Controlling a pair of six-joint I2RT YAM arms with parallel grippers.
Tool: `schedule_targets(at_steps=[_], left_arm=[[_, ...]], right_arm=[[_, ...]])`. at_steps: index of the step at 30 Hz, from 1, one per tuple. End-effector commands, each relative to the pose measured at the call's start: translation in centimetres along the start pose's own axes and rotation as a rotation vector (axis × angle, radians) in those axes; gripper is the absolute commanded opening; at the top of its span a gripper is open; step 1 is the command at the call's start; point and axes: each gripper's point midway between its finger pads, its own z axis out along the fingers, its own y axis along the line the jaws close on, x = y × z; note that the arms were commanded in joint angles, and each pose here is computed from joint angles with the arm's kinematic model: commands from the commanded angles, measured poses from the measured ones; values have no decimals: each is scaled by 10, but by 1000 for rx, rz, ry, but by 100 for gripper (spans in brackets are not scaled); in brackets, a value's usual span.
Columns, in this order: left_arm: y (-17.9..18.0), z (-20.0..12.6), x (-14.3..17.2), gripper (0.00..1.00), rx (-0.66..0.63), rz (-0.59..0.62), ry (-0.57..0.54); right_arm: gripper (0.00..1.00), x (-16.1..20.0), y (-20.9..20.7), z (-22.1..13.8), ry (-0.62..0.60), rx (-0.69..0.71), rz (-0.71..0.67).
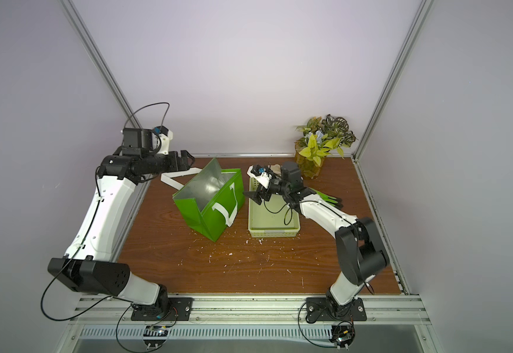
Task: Place the ice pack in the delivery bag
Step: Close the delivery bag at the center of the board.
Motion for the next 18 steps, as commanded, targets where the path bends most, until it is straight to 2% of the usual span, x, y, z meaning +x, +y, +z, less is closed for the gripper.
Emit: schedule_targets(at_steps=[1, 5, 7, 11, 12, 13, 15, 18], left_arm=[[11, 4, -5, 87, 76, -45, 15], [33, 29, 9, 78, 24, -52, 75], [41, 47, 21, 73, 21, -59, 125], [54, 84, 43, 64, 29, -85, 220], [55, 91, 46, 62, 40, -90, 237], [54, 98, 49, 61, 58, -93, 252], [52, 108, 53, 60, 87, -90, 273], [43, 117, 62, 60, 141, -70, 298]], right_arm=[[97, -40, -9, 2, -154, -99, -52], [97, -27, -13, 22, -135, -166, -22], [94, -20, -16, 30, -120, -179, -12], [78, -14, -16, 47, -113, -219, 12], [71, -13, -16, 51, -110, -226, 16], [65, -12, -15, 55, -107, -235, 18], [61, -12, -14, 62, -103, -247, 23], [44, -14, -9, 69, -106, -270, 26]])
